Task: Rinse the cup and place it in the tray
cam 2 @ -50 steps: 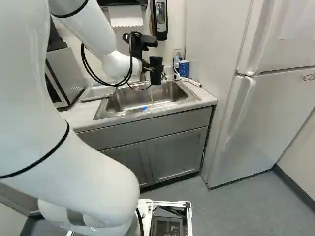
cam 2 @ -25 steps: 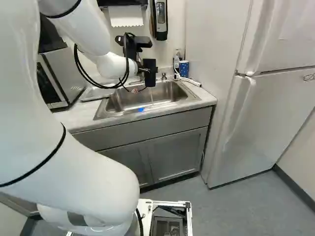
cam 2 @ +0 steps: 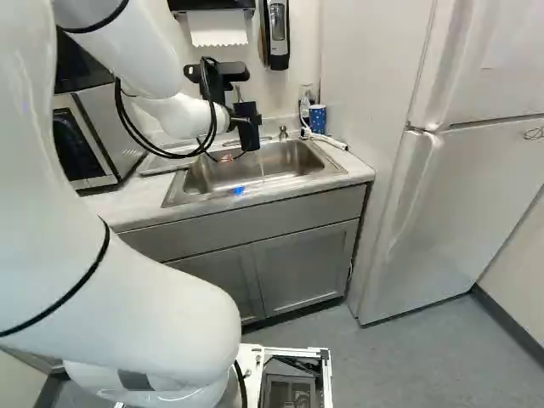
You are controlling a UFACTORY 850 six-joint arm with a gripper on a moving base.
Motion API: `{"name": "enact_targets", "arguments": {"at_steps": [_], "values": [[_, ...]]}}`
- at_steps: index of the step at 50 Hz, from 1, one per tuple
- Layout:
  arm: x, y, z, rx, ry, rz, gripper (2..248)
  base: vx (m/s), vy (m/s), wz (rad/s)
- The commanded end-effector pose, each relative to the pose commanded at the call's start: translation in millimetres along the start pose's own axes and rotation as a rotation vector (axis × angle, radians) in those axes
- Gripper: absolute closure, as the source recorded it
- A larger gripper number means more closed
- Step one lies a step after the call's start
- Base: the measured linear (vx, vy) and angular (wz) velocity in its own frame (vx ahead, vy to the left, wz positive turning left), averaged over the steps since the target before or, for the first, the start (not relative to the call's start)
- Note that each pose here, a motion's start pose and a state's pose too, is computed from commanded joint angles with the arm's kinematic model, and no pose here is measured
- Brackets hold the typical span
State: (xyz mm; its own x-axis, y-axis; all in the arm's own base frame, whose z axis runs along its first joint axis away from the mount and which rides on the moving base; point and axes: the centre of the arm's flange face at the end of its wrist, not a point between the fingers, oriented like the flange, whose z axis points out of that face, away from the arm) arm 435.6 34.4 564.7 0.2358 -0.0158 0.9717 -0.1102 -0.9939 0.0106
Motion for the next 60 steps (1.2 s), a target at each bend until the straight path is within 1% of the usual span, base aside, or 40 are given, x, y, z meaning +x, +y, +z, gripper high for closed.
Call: {"name": "enact_targets", "arguments": {"at_steps": [8, 14, 26, 38, 60], "values": [[0.1, -7.1, -1.1, 0.028, 0.006, -0.032, 125, 0.000, 0.000, 0.000], [-3.4, -10.3, -0.2, 0.041, 0.001, -0.050, 125, 0.000, 0.000, 0.000], [-14.3, -11.0, 4.0, 0.041, -0.019, -0.060, 125, 0.000, 0.000, 0.000], [-24.6, -11.5, 8.5, 0.040, -0.028, -0.076, 125, 0.000, 0.000, 0.000], [-42.7, -16.0, 16.8, 0.090, -0.027, -0.188, 125, 0.000, 0.000, 0.000]]}}
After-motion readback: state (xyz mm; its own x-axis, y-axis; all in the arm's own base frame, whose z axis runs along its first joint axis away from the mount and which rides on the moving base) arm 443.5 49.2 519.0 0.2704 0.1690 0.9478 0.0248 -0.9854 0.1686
